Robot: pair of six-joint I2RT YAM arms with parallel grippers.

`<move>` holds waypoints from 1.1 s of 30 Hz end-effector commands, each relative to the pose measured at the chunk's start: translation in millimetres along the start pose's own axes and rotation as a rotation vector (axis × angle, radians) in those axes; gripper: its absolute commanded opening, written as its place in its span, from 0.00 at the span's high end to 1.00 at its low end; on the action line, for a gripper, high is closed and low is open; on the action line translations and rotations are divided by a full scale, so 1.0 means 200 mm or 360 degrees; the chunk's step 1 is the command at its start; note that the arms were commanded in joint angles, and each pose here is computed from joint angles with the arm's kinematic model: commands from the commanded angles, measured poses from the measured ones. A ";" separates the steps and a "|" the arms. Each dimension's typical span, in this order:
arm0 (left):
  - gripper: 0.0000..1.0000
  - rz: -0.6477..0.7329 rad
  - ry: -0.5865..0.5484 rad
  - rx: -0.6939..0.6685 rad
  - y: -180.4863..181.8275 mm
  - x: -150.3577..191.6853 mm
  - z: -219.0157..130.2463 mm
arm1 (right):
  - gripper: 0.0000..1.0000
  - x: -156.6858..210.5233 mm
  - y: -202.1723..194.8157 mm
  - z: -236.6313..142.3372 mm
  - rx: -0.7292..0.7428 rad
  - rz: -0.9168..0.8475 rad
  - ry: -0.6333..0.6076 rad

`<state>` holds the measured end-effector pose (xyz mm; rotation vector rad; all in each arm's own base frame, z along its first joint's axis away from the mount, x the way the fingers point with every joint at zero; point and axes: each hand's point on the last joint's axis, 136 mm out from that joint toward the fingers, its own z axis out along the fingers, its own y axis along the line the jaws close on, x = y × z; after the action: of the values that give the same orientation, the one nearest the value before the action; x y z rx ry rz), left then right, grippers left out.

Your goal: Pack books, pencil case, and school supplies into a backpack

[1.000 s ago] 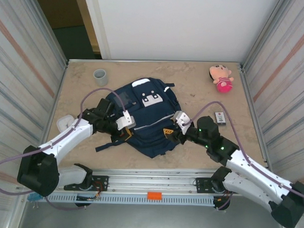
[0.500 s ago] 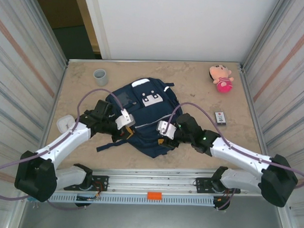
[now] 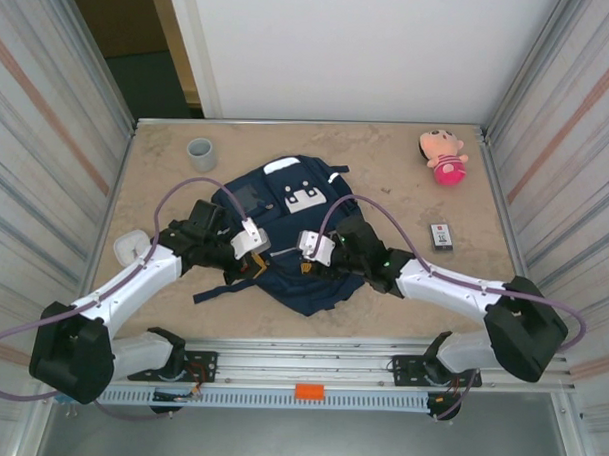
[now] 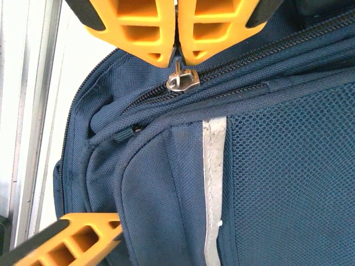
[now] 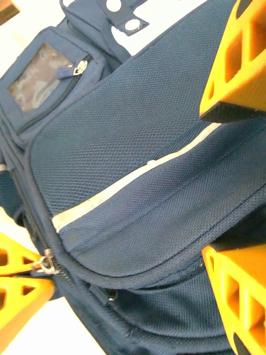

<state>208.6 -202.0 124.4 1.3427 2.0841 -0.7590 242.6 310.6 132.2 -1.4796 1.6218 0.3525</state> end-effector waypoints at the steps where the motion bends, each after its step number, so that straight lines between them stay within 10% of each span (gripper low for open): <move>1: 1.00 0.0070 -0.0149 0.0001 -0.02 -0.09 -0.05 | 0.63 -0.07 -0.10 0.02 0.0088 -0.0053 -0.0051; 6: 0.99 0.0031 -0.0114 -0.0042 -0.02 -0.08 -0.03 | 1.00 -0.15 -0.14 0.01 0.0115 -0.0042 -0.0111; 16: 0.91 0.0087 -0.0093 0.0040 -0.20 -0.17 0.10 | 1.00 -0.29 -0.25 0.02 0.0188 0.0138 -0.0237; 33: 0.29 0.0646 -0.0087 -0.0419 -0.15 -0.20 -0.08 | 1.00 -0.14 -0.02 -0.20 -0.0417 -0.0191 -0.0272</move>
<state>183.4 -242.7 173.4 1.4421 1.7726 -0.5331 250.6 299.5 154.7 -1.5629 1.5485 0.5432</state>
